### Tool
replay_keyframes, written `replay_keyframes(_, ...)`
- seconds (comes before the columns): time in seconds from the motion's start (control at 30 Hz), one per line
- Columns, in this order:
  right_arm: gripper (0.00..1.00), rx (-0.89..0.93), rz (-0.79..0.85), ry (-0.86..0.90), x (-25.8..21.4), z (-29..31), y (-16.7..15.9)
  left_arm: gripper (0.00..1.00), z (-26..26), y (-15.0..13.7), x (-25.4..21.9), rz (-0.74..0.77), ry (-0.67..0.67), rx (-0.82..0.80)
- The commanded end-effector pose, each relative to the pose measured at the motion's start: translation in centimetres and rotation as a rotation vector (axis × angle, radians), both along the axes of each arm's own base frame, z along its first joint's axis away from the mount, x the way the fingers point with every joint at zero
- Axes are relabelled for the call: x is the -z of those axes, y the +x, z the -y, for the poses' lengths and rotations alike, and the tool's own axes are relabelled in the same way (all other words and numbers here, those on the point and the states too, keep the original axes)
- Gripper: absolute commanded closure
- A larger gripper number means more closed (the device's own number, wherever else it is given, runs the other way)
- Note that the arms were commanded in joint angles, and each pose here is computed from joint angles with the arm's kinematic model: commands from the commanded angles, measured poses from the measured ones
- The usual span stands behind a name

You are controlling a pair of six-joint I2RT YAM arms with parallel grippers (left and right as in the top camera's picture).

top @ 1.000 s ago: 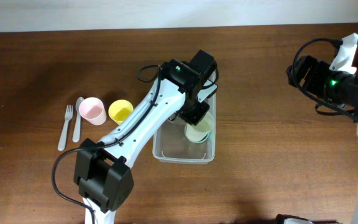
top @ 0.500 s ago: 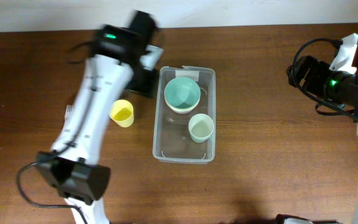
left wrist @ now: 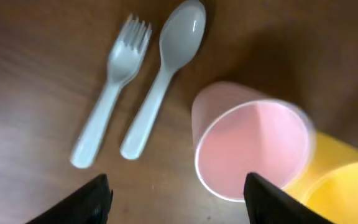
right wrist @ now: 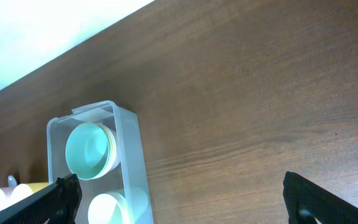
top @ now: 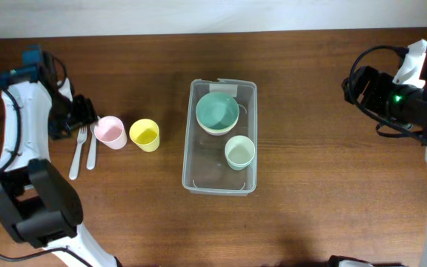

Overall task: Pack container
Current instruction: 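Move the left gripper to the pink cup and grasp its rim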

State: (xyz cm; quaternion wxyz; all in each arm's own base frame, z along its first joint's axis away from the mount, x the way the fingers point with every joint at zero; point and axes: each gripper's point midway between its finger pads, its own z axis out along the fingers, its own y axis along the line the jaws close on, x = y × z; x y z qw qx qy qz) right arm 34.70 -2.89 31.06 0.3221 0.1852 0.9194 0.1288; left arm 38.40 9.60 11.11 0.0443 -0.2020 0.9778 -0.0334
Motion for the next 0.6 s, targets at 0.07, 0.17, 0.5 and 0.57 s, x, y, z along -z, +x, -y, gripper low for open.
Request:
replay_keyframes(0.07,0.01,0.004,0.014,-0.017,-0.5,0.4,0.0,0.31,1.5,-1.0,3.7,-0.018,-0.068,0.033)
replay_keyframes(0.17,0.01,0.004,0.014,-0.017,-0.5,0.4,0.0,0.35,1.5,-0.8,4.5,-0.005,-0.064,0.034)
replay_keyframes(0.5,0.01,0.004,0.014,-0.017,-0.5,0.4,0.0,0.52,1.4,-0.1,5.9,0.033,-0.052,0.039)
replay_keyframes(0.57,0.01,0.004,0.014,-0.017,-0.5,0.4,0.0,0.63,1.4,-0.1,6.1,0.033,-0.052,0.038)
